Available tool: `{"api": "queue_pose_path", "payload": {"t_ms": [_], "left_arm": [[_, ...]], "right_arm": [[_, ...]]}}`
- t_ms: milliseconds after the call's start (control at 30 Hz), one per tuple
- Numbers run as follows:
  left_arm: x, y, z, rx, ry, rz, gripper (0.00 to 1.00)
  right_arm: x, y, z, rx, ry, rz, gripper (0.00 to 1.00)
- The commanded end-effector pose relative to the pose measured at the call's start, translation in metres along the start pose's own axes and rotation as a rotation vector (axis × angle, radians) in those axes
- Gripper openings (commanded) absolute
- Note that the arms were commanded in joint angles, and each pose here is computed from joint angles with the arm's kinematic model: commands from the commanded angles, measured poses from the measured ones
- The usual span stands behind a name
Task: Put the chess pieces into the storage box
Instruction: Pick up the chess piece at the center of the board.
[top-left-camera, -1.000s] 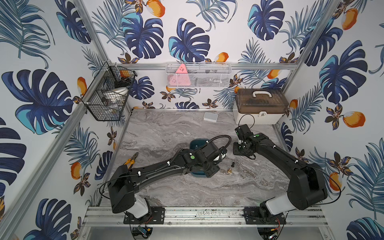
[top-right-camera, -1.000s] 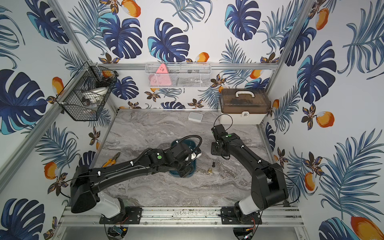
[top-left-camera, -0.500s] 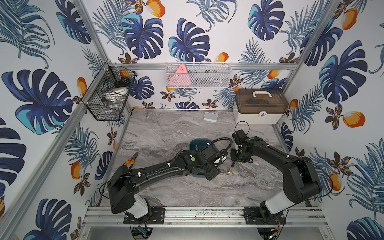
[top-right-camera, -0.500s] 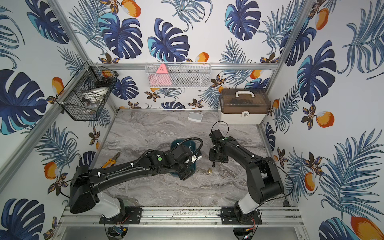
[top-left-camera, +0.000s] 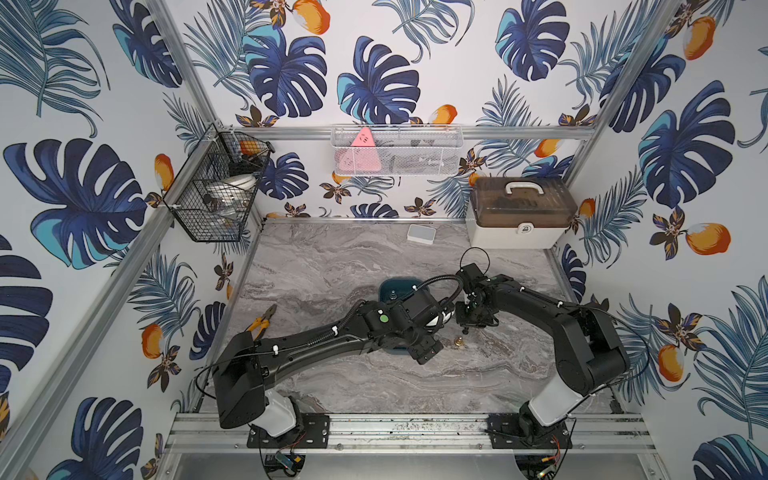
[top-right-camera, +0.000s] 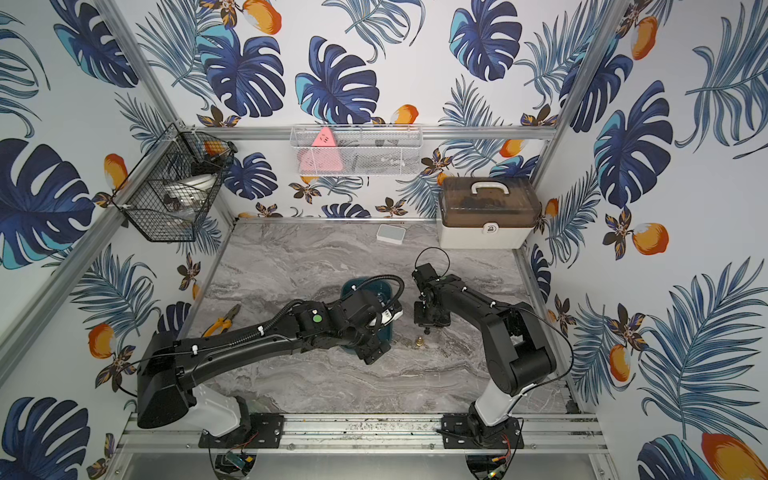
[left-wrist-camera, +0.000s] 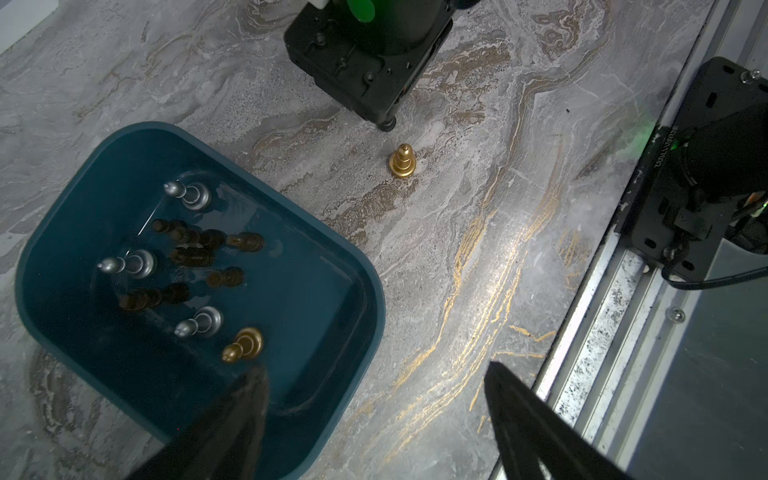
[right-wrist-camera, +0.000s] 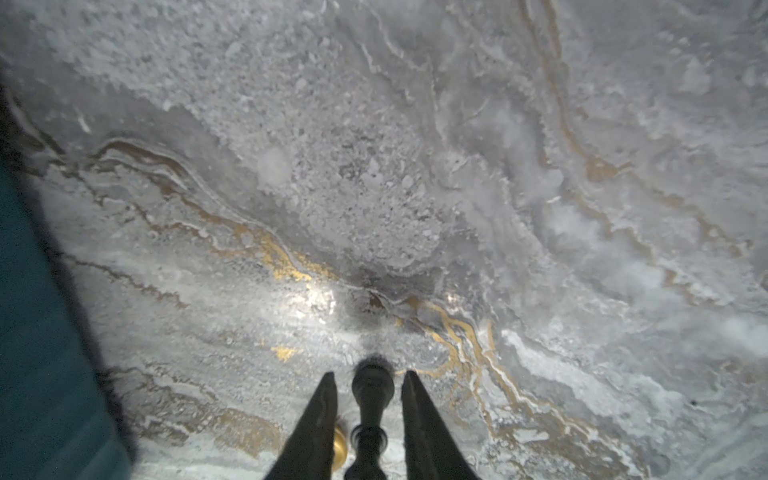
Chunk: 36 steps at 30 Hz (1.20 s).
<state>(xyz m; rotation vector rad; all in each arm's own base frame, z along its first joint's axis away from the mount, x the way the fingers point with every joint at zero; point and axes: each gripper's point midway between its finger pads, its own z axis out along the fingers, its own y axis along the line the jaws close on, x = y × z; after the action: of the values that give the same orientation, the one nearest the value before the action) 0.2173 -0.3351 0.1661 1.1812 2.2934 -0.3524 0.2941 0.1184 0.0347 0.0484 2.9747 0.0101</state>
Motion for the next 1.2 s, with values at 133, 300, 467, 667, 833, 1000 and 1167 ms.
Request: {"api": "queue_pose_path", "payload": {"t_ms": [133,300,467,667,833,1000,1167], "left_arm": [[-0.004,0.000,0.001,-0.002,-0.008,0.000,0.85],[-0.005,0.000,0.000,-0.003,-0.013,0.001,0.85],[-0.004,0.000,0.000,-0.004,-0.011,-0.001,0.86],[-0.005,0.000,0.000,-0.005,-0.012,-0.003,0.86],[-0.004,-0.001,0.002,0.002,-0.010,-0.005,0.86],[-0.005,-0.001,0.002,0.001,-0.007,-0.003,0.86],[-0.009,-0.001,-0.004,0.003,-0.038,-0.024,0.86]], "right_arm": [[-0.004,-0.001,0.000,0.012,-0.022,0.003,0.22],[-0.002,-0.001,0.001,0.015,-0.017,0.000,0.22],[-0.002,-0.002,0.002,0.021,-0.017,0.000,0.22],[-0.002,-0.001,0.005,0.018,-0.013,-0.003,0.21],[-0.002,0.000,0.003,0.013,-0.016,-0.002,0.16],[-0.004,0.000,-0.002,0.011,-0.028,-0.002,0.11],[-0.006,0.001,-0.007,0.007,-0.038,-0.004,0.09]]}}
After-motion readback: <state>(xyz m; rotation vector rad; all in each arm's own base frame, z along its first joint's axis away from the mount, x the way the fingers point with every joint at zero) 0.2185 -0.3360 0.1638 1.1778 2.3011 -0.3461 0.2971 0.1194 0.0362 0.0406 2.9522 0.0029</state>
